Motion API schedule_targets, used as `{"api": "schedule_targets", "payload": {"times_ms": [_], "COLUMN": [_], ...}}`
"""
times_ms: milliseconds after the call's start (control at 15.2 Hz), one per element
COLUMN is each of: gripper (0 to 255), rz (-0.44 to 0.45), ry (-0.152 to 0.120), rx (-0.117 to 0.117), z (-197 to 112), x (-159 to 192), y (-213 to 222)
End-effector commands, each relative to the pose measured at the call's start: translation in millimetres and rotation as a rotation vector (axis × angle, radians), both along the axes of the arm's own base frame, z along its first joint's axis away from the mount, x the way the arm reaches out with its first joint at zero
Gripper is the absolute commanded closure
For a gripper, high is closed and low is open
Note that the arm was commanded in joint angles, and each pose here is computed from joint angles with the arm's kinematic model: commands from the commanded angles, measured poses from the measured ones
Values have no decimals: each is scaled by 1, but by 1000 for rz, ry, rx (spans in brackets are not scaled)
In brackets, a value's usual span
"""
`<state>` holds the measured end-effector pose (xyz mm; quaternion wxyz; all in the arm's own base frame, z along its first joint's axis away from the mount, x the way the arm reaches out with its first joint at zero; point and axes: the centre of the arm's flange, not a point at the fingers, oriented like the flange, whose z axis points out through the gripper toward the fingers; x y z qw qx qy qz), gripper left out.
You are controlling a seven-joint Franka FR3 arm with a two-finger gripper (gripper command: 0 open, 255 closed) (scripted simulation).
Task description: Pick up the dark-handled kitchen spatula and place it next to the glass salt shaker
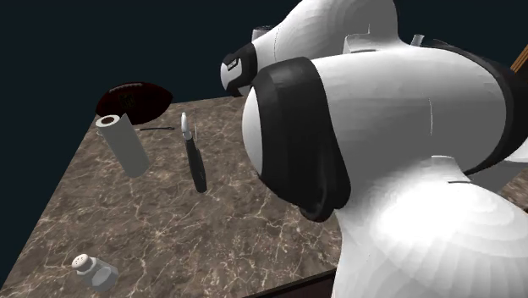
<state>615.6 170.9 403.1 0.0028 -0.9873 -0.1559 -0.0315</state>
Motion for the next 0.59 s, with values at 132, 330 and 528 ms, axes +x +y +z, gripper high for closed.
{"api": "schedule_targets", "payload": {"times_ms": [132, 330, 528], "gripper": [0, 0, 0], "rz": [44, 45, 45], "ry": [-1, -1, -1], "rx": [6, 6, 6], "z": [-24, -35, -51], "x": [34, 35, 36], "y": [30, 32, 32]}}
